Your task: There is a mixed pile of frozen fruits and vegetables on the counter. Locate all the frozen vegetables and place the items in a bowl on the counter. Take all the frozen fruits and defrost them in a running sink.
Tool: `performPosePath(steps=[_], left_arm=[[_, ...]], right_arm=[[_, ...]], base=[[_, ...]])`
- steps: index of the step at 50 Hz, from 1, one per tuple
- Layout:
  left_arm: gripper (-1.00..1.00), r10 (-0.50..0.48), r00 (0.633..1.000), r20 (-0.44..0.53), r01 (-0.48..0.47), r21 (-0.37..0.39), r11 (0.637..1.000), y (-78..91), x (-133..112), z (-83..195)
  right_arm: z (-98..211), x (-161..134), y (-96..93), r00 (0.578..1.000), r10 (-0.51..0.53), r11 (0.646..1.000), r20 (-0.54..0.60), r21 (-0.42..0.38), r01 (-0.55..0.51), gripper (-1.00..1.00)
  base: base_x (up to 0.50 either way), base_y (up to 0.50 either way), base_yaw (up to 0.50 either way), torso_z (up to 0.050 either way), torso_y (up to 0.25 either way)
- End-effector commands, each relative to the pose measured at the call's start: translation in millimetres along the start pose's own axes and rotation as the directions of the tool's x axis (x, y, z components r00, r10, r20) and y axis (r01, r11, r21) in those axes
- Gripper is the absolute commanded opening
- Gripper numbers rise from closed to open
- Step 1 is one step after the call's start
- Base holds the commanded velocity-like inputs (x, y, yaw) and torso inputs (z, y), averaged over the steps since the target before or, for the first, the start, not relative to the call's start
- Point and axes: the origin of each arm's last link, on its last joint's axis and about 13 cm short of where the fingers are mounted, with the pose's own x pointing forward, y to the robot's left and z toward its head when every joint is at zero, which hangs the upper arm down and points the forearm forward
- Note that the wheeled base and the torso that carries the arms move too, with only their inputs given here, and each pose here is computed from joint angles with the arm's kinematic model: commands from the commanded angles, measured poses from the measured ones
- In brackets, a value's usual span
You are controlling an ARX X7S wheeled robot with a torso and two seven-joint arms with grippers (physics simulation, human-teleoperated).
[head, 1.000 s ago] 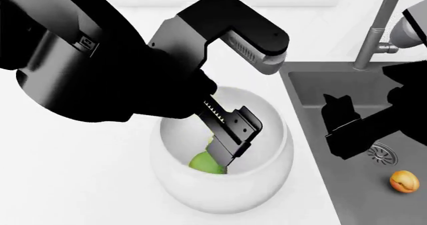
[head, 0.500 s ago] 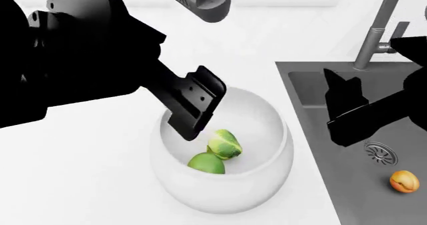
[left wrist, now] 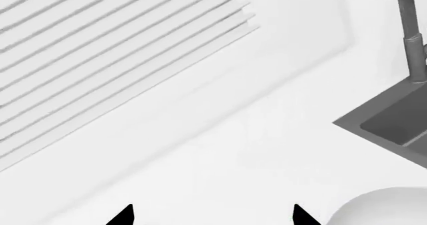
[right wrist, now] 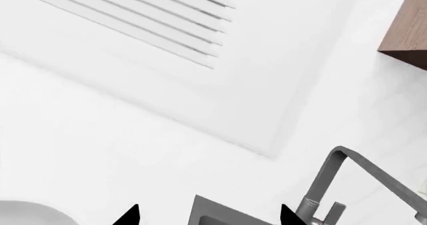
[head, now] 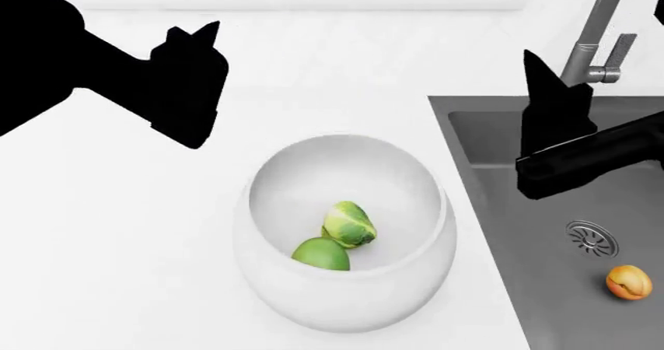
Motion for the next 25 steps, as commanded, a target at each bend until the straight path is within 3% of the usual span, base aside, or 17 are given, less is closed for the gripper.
performPosePath(steps=[1,14,25], left_arm=[[1.0,0.173,0.981,0.082,-0.175,0.016,0.984,1.5,-20,-18],[1.0,0.178,0.963,0.203,-0.173,-0.041,0.984,-13.8,-39,-41],[1.0,0.239,0.93,0.28,-0.221,-0.096,0.971,-19.9,-44,-60]], right_arm=[[-4,-9,11.8,0.996,-0.012,1.0,0.087,0.018,0.01,1.0],[-16,-23,20.0,0.987,-0.024,0.999,0.159,0.047,0.016,1.0],[-21,-26,24.5,0.969,-0.06,0.997,0.239,0.052,0.049,1.0]], base=[[0.0,0.0,0.0,0.0,0.0],[0.0,0.0,0.0,0.0,0.0],[0.0,0.0,0.0,0.0,0.0]])
